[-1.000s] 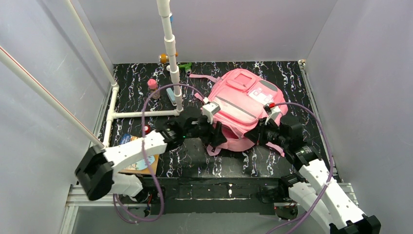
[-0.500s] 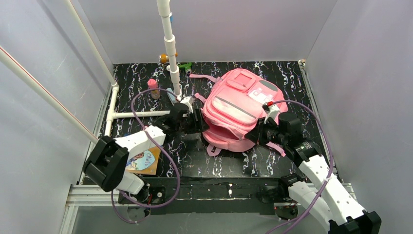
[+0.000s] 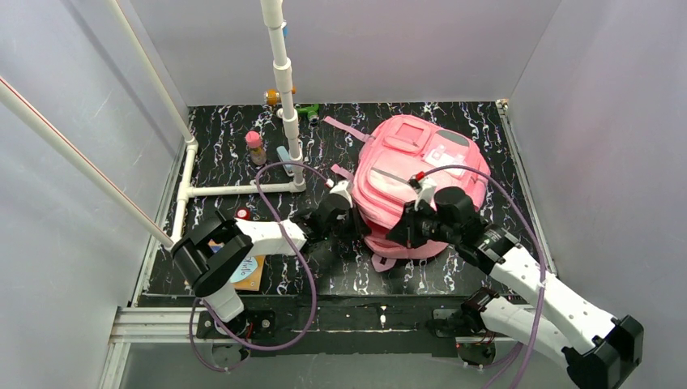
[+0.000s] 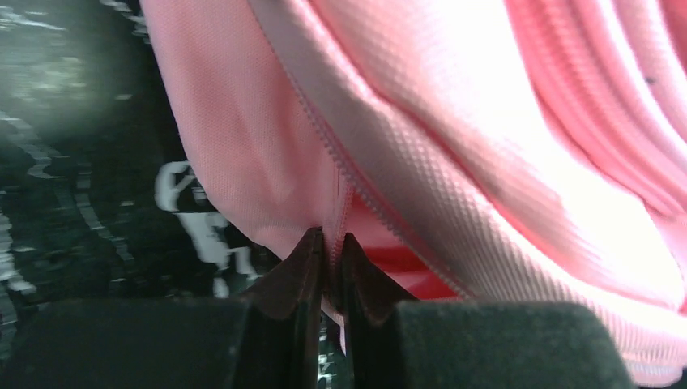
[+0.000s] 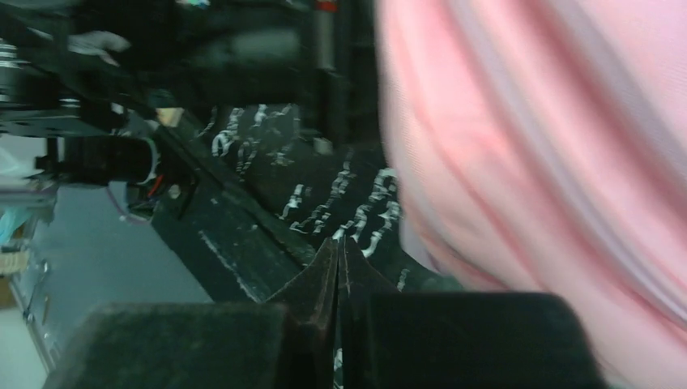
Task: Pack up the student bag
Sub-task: Zip the student bag at the center of the board.
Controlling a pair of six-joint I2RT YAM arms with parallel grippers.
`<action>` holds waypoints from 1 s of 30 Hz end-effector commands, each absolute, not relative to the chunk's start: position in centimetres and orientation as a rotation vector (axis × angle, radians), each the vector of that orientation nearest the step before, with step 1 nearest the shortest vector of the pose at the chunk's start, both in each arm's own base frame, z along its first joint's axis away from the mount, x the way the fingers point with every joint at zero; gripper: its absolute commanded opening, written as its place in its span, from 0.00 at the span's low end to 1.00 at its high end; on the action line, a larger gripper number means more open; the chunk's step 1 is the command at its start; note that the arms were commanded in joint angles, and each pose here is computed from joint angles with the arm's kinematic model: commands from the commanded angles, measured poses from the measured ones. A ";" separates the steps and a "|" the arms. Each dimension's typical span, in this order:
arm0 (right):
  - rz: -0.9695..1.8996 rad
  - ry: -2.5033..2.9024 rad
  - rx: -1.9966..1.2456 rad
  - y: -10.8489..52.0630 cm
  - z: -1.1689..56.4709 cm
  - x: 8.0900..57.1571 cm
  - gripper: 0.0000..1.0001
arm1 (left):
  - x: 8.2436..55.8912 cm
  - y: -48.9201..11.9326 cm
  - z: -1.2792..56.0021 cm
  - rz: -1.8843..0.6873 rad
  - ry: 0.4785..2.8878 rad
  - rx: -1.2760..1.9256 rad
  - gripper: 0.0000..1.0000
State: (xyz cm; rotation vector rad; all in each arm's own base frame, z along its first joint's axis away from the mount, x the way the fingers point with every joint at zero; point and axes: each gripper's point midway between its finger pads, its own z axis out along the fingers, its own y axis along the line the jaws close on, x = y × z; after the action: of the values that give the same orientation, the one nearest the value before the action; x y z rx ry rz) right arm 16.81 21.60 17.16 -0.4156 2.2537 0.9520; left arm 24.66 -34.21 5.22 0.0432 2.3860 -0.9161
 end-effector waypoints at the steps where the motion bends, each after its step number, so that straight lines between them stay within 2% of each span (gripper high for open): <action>1: 1.081 2.114 -0.348 25.6 21.4 17.5 0.01 | 24.4 -38.8 10.4 -1.126 2.203 0.091 0.02; 5: 1.019 2.134 -0.293 26.6 20.5 18.7 0.01 | 23.9 -39.0 11.4 -1.153 2.168 0.105 0.03; 8: 0.677 2.183 -0.134 21.7 19.8 20.8 0.01 | 23.1 -37.3 11.2 -1.115 2.151 0.166 0.07; 9: 0.554 2.194 -0.076 19.6 20.4 21.2 0.01 | 22.7 -36.8 11.3 -1.107 2.137 0.207 0.11; 11: 0.321 2.234 0.028 15.4 20.5 21.2 0.01 | 21.7 -36.1 11.5 -1.092 2.098 0.339 0.28; 12: 0.253 2.246 0.070 14.0 20.6 20.9 0.06 | 21.2 -35.8 11.7 -1.086 2.075 0.399 0.36; 14: 0.197 2.261 0.121 12.5 20.8 20.3 0.35 | 20.4 -35.0 12.4 -1.082 2.021 0.481 0.47; 17: 0.080 2.296 0.279 9.8 19.4 19.1 0.55 | 18.6 -35.0 13.9 -1.088 1.900 0.671 0.54; 18: 0.028 2.297 0.322 8.7 18.1 18.9 0.75 | 17.4 -35.5 15.0 -1.071 1.808 0.779 0.57; 19: 0.024 2.288 0.396 7.8 17.3 19.3 0.83 | 15.5 -37.2 16.1 -1.067 1.725 0.889 0.68; 20: 0.104 2.314 0.439 7.7 16.0 20.1 0.85 | 14.2 -39.2 16.6 -1.076 1.694 0.948 0.76; 23: 0.410 2.432 0.553 7.1 12.0 21.0 0.83 | 12.8 -43.3 16.7 -1.061 1.703 0.965 0.74; 25: 0.611 2.428 0.570 8.3 10.7 21.9 0.80 | 12.8 -43.6 16.5 -1.043 1.702 0.978 0.72; 27: 0.750 2.391 0.561 9.9 10.6 23.0 0.65 | 13.5 -43.0 16.1 -0.978 1.730 0.949 0.67; 28: 0.815 2.351 0.554 10.6 11.2 23.2 0.65 | 14.1 -42.6 15.8 -0.936 1.735 0.943 0.66; 30: 0.798 2.312 0.533 10.3 12.4 22.8 0.71 | 15.3 -41.7 15.5 -0.847 1.753 0.898 0.62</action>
State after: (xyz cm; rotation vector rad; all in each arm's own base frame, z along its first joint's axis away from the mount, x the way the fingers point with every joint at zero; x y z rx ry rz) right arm 22.95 8.63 10.64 0.6332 2.3790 0.6580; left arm 12.78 -42.71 14.17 0.9834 1.7711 -1.0029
